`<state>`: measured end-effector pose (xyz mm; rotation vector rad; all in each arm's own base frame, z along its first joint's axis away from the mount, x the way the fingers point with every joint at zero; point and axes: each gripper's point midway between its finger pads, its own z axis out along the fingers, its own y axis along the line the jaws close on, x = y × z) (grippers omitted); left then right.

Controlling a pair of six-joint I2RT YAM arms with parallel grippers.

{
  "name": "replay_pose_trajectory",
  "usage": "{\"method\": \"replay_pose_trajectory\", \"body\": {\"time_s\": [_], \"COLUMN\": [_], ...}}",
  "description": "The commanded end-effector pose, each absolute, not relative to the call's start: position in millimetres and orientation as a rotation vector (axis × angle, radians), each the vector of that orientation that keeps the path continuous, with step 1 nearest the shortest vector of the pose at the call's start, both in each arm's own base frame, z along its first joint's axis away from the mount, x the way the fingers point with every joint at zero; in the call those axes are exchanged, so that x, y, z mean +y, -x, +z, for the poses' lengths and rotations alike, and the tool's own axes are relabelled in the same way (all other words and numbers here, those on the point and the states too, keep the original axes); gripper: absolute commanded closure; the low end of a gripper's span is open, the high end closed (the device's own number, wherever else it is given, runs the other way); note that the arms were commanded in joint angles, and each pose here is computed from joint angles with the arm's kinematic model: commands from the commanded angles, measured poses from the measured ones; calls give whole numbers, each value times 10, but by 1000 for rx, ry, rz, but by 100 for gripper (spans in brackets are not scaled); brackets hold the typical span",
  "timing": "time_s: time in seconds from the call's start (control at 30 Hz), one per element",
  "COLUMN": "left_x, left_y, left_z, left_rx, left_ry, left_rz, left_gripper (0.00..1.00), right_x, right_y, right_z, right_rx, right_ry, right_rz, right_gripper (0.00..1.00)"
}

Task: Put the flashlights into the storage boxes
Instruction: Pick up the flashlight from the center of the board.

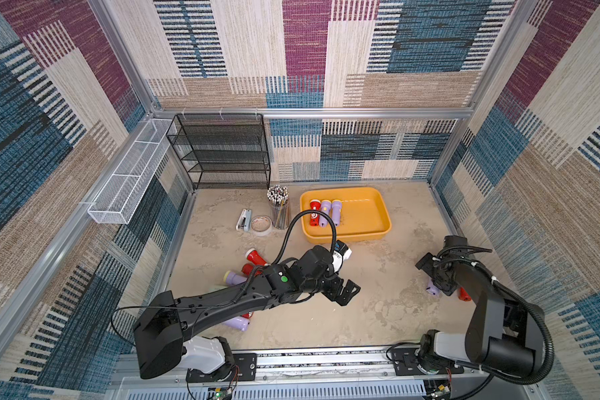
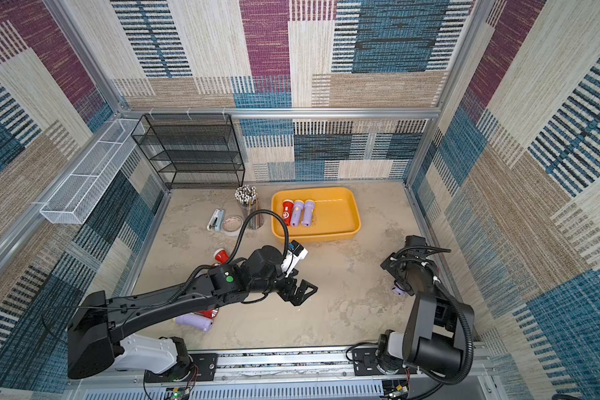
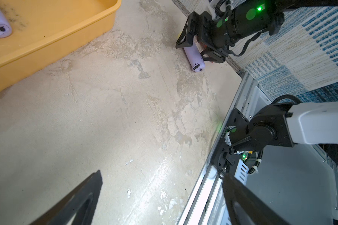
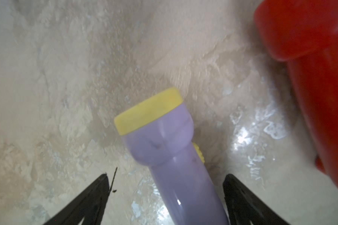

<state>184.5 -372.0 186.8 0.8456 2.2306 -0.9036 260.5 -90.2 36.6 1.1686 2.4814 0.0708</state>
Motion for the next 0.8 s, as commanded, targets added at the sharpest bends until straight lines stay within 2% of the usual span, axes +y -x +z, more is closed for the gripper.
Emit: {"method": "replay_pose_trajectory", "body": {"time_s": [0.0, 0.1, 0.3, 0.33, 0.5, 0.63, 0.77], "left_x": [-3685, -3666, -3567, -3533, -3301, -3100, -2946], "left_y": [-1862, -1856, -1834, -1830, -1793, -1776, -1780], "left_z": [1882, 1879, 1872, 1868, 1830, 1832, 1819], "left_rx": [2227, 2226, 2224, 2223, 2228, 2213, 2205], "left_ry": [-829, -821, -798, -795, -771, -740, -717], "left_rz": [-891, -891, -881, -875, -814, -770, -721], "left_gripper": [1, 1, 0, 1, 1, 1, 0], "right_x": [-833, -823, -766, -752, -725, -691, -684], "right_y": [-2726, -2730, -2744, -2751, -2745, -2769, -2783], "right_z": [423, 415, 342, 341, 302, 301, 355], "right_rx": [2429, 2432, 2456, 2455, 2461, 2472, 2465], "right_ry": [-1147, -1139, -1111, -1104, -1097, -1082, -1063], "right_rz": [165, 172, 212, 223, 241, 270, 272], "right_gripper": [11, 16, 46, 48, 50, 59, 60]}}
